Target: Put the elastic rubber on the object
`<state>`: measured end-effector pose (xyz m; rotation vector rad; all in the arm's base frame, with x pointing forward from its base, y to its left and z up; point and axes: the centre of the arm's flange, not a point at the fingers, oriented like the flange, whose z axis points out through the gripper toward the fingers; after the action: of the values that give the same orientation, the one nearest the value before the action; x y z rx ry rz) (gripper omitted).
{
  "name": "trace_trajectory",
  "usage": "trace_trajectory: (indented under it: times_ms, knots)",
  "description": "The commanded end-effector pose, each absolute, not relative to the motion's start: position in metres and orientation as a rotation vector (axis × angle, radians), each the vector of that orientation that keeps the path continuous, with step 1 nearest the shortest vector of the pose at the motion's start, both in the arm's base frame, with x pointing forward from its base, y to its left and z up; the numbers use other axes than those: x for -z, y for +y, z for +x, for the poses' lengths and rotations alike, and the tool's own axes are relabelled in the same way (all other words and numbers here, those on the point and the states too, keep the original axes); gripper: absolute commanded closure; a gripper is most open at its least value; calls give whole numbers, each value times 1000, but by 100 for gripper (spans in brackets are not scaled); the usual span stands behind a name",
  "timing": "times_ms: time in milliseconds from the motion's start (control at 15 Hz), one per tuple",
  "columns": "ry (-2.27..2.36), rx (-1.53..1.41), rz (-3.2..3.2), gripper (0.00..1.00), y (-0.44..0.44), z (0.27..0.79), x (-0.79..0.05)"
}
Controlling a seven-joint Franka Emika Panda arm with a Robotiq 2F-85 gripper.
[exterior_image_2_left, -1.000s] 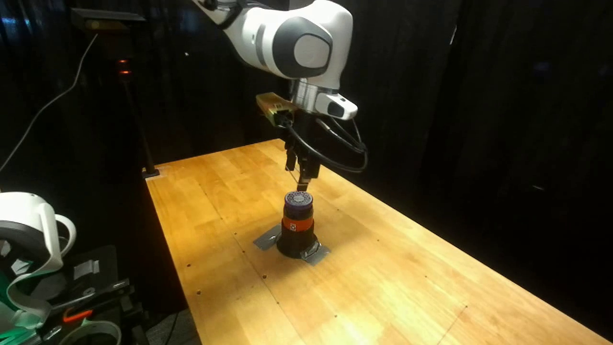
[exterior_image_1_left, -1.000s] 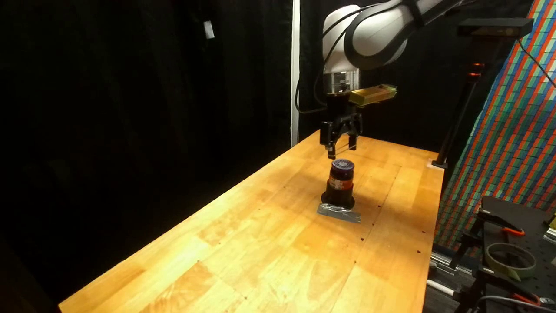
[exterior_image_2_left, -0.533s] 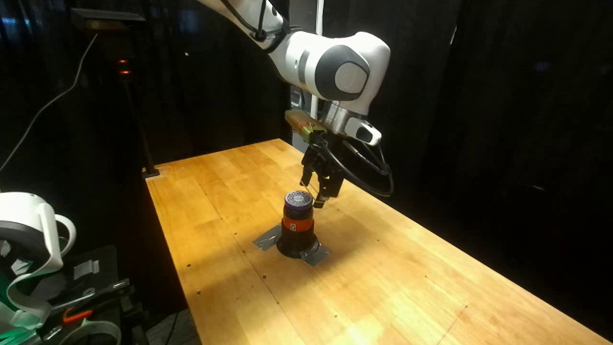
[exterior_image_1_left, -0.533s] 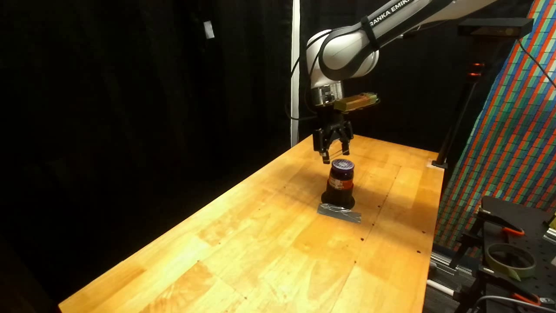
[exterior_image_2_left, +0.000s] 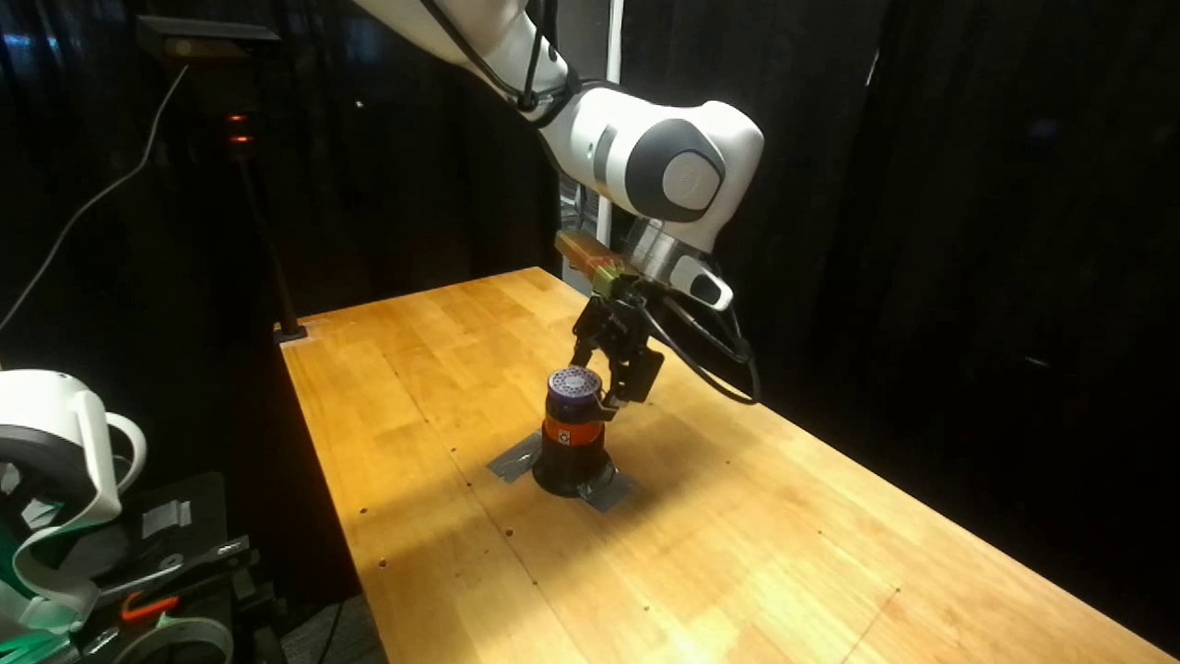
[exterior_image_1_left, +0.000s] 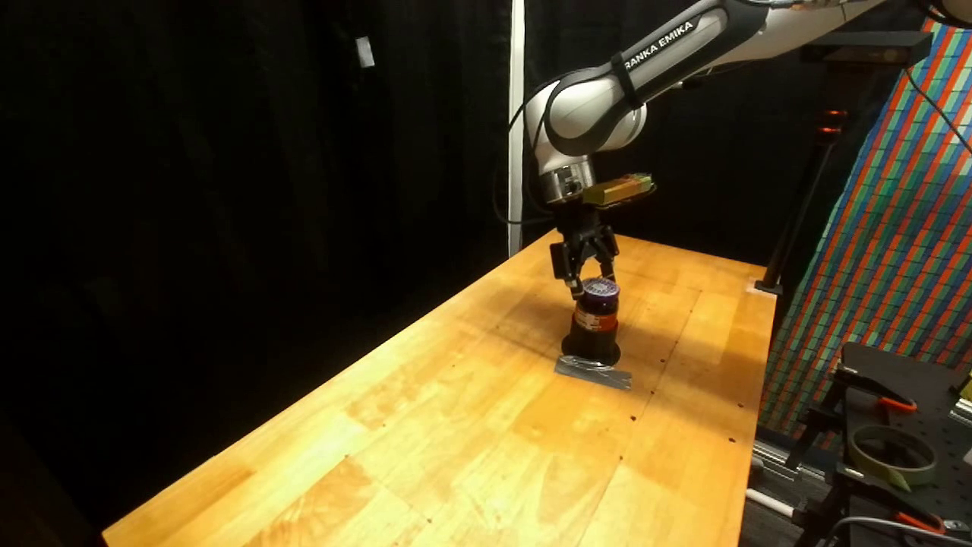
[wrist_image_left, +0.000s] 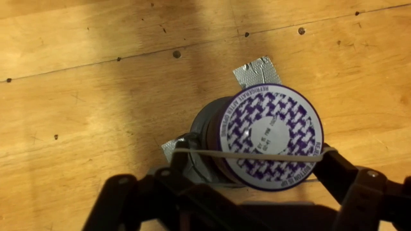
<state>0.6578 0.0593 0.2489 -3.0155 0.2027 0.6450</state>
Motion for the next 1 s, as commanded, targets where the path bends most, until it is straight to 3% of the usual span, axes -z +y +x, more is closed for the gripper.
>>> trace_trajectory:
  times_ms: [0, 933]
  knots:
    - [121, -730, -2952, 0, 56, 650, -259]
    - [118, -568, -3010, 0, 59, 561, -242]
